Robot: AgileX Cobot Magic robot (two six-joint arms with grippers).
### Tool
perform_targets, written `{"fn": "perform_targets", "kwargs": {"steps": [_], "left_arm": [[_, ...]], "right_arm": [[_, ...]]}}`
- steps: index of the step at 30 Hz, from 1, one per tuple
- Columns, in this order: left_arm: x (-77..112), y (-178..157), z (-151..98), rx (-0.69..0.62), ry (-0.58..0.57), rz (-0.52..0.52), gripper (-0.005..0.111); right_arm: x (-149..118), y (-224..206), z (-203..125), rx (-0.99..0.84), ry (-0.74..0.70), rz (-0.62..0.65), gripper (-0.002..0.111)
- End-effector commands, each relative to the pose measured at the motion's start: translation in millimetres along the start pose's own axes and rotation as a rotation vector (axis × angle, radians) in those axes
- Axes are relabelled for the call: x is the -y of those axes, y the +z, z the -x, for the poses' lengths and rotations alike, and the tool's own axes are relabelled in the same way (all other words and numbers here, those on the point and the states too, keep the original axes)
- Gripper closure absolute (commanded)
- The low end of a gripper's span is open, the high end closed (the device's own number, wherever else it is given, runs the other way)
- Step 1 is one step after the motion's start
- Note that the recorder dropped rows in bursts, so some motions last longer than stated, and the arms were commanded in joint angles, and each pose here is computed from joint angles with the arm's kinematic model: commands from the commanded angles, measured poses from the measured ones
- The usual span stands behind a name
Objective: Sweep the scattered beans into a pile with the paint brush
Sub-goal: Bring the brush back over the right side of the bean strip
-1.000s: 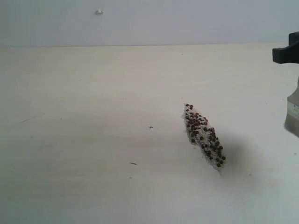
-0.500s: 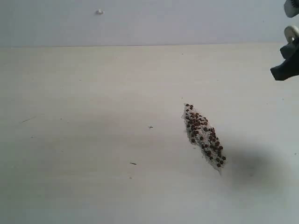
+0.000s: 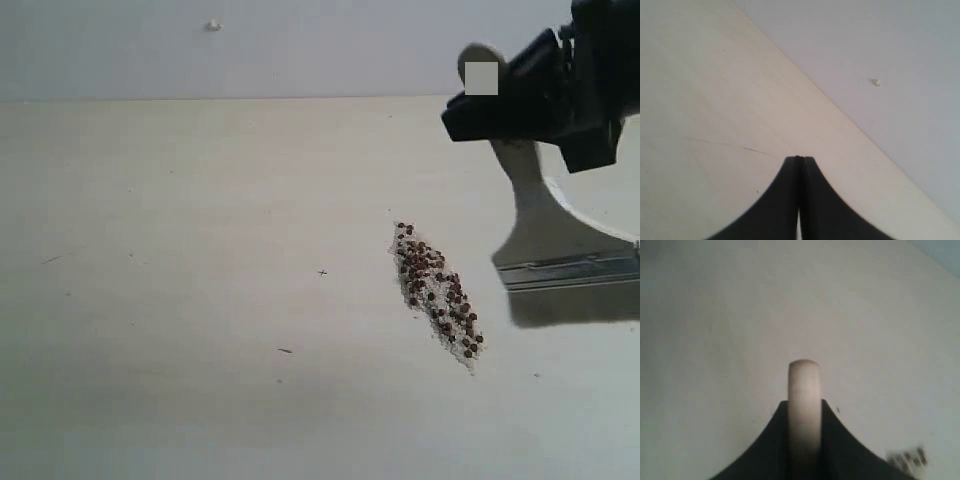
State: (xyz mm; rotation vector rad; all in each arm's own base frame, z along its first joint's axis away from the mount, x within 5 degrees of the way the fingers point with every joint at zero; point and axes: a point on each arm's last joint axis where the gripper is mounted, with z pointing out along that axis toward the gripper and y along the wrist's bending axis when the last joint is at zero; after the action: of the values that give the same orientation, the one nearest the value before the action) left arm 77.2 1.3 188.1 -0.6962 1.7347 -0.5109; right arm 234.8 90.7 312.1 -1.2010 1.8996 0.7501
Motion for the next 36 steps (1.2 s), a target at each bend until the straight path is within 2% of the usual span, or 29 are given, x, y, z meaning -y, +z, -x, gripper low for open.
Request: {"fn": "perform_targets", "kwargs": {"steps": [1,7,36], "left_arm": [[-0.1,-0.4,-0.4,0.002,0.002,-0.005,0.107],[-0.1,-0.4,-0.4,0.002,0.002,-0.005,0.107],[-0.1,-0.4,-0.4,0.002,0.002,-0.005,0.107]], "right_arm": [[-12.7,-1.3,13.2,0.189,-0.069,0.151,0.108],[-12.8,-0.8,12.8,0.195,-0.03,0.154,0.108],[-11.4,-0.6,12.8,0.195,-0.029,0.139,0.108]]}}
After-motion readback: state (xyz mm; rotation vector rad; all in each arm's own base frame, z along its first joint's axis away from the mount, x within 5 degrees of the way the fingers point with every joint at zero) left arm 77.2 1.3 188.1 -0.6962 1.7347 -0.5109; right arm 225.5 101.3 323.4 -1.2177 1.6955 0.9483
